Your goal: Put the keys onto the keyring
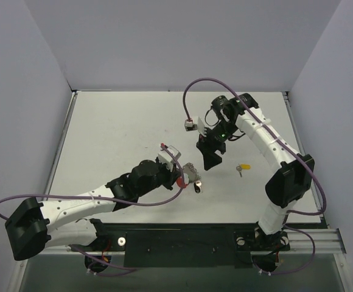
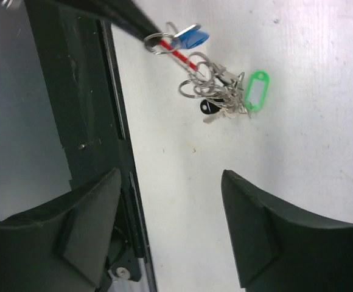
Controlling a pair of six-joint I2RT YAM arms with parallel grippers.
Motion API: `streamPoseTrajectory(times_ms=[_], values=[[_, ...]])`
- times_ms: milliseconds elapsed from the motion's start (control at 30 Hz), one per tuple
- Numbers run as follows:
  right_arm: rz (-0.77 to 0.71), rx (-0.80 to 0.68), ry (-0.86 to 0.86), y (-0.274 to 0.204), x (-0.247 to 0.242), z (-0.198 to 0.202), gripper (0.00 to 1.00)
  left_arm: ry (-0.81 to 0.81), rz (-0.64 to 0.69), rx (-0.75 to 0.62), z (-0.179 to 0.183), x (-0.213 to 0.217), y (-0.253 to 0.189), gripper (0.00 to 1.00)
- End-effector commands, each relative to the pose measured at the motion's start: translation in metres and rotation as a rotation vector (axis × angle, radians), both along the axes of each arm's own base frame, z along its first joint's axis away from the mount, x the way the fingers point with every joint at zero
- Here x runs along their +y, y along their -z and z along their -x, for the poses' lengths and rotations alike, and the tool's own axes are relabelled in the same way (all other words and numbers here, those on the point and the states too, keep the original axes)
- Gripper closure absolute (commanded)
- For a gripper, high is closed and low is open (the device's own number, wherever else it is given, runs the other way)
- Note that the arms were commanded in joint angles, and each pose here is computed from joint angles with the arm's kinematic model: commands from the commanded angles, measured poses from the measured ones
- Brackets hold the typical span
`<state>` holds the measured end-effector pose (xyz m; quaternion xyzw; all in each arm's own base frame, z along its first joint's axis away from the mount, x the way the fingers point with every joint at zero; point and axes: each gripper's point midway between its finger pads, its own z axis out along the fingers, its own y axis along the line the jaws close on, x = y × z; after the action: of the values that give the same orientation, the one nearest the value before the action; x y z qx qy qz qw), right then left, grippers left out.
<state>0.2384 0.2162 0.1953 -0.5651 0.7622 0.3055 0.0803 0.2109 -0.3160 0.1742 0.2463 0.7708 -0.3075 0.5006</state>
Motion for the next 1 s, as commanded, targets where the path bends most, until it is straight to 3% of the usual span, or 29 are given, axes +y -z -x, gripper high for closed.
streamPoseTrajectory(times_ms=[0, 100, 233, 500, 733, 967], values=[[-0.221, -0.157, -0.296, -0.013, 0.003, 0.029, 0.3, 0.12, 0.052, -0.147, 0.008, -0.005, -0.031, 1.0], [-0.319, -0.2, -0.433, -0.01, 0.01, 0.038, 0.26, 0.169, 0.018, -0.212, 0.012, -0.001, -0.028, 1.0], [-0.345, -0.179, -0.574, -0.011, 0.016, 0.044, 0.25, 0.258, -0.018, -0.293, 0.021, 0.0, -0.026, 1.0], [-0.363, -0.113, -0.615, 0.004, 0.038, 0.041, 0.26, 0.298, -0.006, -0.35, 0.026, 0.001, -0.031, 1.0], [-0.335, -0.063, -0.625, 0.017, 0.041, 0.053, 0.32, 0.281, 0.022, -0.357, 0.025, 0.002, -0.036, 1.0], [-0.286, -0.035, -0.613, 0.028, 0.04, 0.056, 0.46, 0.261, 0.033, -0.36, 0.024, 0.005, -0.039, 1.0]])
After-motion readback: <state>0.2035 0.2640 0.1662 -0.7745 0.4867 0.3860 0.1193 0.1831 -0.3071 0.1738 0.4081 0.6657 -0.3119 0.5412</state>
